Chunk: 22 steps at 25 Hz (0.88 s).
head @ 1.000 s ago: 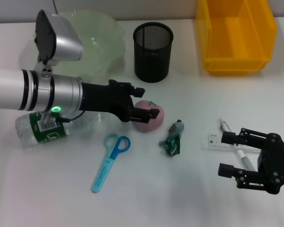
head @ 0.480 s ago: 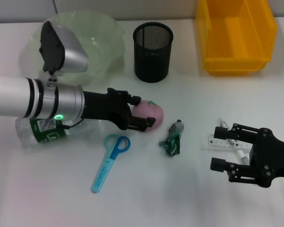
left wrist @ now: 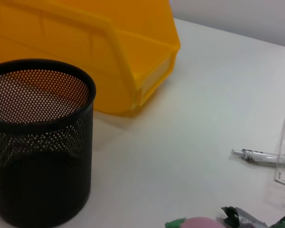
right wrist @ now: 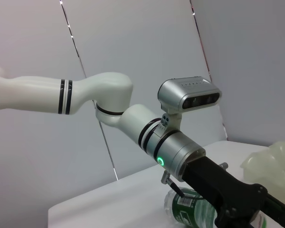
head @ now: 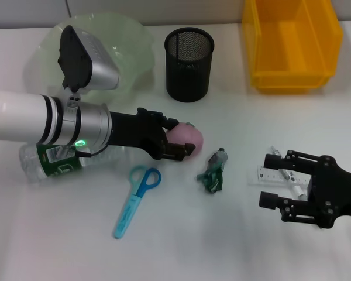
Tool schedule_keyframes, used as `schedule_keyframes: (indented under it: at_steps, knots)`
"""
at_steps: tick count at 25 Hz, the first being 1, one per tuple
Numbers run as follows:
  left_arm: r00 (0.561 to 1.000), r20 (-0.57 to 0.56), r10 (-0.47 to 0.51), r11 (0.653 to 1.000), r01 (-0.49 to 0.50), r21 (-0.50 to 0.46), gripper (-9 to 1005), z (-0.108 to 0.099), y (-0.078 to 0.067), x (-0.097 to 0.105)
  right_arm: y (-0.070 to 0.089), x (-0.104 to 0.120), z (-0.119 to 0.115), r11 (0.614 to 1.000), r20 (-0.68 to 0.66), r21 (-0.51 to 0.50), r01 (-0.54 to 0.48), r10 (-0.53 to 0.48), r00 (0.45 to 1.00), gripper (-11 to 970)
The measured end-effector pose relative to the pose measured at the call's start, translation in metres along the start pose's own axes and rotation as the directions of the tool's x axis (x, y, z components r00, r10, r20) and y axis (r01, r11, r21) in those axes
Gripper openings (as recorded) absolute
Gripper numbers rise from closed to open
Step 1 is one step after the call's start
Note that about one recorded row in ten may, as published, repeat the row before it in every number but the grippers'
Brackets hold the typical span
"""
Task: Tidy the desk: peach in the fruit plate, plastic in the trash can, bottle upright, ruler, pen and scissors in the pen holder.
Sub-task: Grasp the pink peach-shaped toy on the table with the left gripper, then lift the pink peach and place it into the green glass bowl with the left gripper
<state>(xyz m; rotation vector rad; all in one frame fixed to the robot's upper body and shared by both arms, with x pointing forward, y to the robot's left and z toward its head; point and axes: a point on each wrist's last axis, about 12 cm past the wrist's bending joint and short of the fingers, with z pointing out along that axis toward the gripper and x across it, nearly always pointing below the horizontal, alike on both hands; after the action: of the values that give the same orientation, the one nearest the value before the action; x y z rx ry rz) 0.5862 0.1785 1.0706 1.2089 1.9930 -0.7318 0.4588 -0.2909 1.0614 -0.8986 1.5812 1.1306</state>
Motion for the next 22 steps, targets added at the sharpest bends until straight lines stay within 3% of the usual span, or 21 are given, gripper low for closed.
schedule_keyframes:
  at_steps: [6,12,19,22]
  knots:
    - [1.000,0.000,-0.009,1.000,0.009,-0.016,722,0.000,0.003,-0.002,-0.002,-0.001,0.002,1.000,-0.003,-0.002,0.005,-0.005,1.000,767]
    - [1.000,-0.003,-0.009,1.000,0.009,-0.018,486,0.000,0.003,-0.004,-0.003,-0.002,0.002,1.000,-0.007,0.004,0.008,-0.008,1.000,766]
    - [0.999,0.003,-0.054,0.999,0.054,-0.002,114,-0.001,0.003,-0.010,-0.005,-0.003,0.003,1.000,-0.004,0.006,0.011,-0.011,1.000,766]
    - [0.999,0.010,-0.049,0.999,0.049,0.009,93,-0.003,0.003,-0.014,-0.005,-0.003,0.003,1.000,-0.006,0.009,0.012,-0.012,1.000,766]
